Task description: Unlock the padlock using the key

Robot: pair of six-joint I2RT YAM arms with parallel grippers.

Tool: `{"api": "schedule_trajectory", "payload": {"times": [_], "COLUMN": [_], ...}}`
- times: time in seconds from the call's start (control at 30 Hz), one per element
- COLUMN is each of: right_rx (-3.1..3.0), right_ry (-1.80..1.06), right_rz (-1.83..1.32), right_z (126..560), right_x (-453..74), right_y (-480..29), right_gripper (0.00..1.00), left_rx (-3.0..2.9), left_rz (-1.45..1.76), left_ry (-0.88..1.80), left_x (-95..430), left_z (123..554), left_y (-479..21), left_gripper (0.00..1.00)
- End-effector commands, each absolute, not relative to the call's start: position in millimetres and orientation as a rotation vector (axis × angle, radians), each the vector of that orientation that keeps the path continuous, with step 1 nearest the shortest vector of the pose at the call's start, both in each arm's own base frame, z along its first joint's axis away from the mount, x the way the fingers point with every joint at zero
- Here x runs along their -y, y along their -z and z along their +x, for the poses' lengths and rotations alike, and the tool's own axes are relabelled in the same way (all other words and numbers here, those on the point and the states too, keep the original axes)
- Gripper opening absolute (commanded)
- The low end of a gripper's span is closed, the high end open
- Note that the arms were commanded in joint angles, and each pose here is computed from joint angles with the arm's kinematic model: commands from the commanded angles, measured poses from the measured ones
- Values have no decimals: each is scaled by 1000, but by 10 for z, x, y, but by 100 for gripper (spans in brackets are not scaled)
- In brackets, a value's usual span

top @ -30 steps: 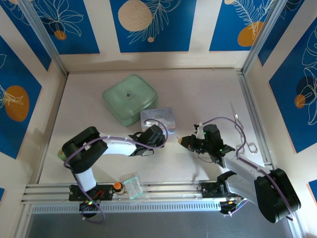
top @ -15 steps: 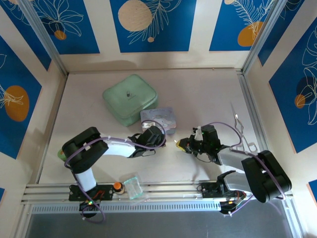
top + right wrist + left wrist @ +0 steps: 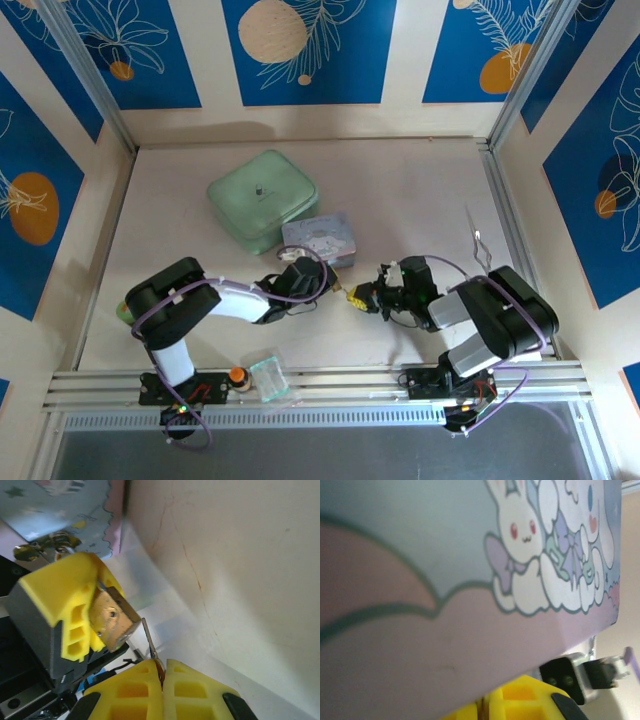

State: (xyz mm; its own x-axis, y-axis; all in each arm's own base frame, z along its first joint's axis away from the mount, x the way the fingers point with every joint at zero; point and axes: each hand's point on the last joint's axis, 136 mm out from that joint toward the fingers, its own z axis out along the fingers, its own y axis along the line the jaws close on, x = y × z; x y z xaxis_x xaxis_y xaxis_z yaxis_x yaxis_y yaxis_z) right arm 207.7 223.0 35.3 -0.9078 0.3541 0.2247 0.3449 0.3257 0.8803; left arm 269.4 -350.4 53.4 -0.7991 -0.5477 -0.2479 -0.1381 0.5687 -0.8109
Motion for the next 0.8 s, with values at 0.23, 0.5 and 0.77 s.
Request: {"api": "schedule_trajectory", "payload": {"times": [0.23, 0.5, 0.77], "right_rx": [-2472, -2414, -2414], "right_ry": [-1815, -1825, -1836], "right_rz": [650, 650, 635], "right_z": [2057, 2107, 2133], "right_x": [-2304, -2291, -2361], "right_y": [-412, -498, -515], "right_gripper": [0, 0, 0], "left_rx": [-2278, -2264, -2254], "left_rz": [-667, -669, -692], "left_ry": [1196, 1176, 1214], "left_x": [3485, 3472, 3523], "left_z": [2700, 2735, 2748], "left_y": [-556, -601, -640], "left_gripper": [0, 0, 0]}}
